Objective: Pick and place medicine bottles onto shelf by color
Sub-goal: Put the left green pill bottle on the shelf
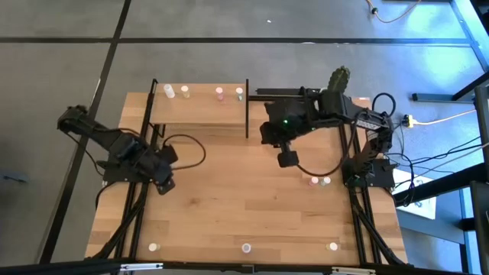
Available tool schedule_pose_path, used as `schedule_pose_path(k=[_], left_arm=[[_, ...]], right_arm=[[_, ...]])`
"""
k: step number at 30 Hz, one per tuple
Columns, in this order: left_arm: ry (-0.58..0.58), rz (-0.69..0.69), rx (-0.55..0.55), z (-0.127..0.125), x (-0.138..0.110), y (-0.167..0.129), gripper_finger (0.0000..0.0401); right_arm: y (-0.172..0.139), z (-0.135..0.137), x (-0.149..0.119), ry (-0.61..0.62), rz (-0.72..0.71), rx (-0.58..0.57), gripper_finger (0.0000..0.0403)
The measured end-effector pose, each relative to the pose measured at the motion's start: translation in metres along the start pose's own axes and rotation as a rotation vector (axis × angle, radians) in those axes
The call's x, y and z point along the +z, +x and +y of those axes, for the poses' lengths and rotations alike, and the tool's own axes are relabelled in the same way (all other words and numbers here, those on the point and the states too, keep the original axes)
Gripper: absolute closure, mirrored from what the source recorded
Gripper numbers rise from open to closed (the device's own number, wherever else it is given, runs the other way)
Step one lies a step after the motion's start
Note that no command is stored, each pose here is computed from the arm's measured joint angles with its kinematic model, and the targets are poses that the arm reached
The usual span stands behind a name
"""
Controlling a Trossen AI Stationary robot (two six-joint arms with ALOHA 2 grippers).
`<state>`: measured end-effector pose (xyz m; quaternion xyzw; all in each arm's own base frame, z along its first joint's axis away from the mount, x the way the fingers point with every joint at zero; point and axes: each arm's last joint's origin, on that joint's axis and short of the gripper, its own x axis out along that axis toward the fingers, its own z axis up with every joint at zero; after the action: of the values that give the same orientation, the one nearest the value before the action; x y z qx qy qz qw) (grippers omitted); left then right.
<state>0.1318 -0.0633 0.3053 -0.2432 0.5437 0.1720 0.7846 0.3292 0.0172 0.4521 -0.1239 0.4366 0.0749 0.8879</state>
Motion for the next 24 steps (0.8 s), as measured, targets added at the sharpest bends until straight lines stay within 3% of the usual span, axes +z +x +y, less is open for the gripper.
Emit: schedule_pose_path(k=[6,14,24], left_arm=[[0.088,0.109,0.012,0.000,-0.016,-0.002,0.0401],[0.201,0.140,0.031,0.001,-0.021,-0.004,0.0398],[0.176,0.168,0.068,0.005,-0.023,-0.004,0.0324]], right_arm=[[0.002,0.006,0.005,0.069,-0.030,0.009,0.0398],[0.004,0.005,0.007,0.229,-0.036,0.007,0.0386],[0.004,0.005,0.007,0.229,-0.038,0.007,0.0331]])
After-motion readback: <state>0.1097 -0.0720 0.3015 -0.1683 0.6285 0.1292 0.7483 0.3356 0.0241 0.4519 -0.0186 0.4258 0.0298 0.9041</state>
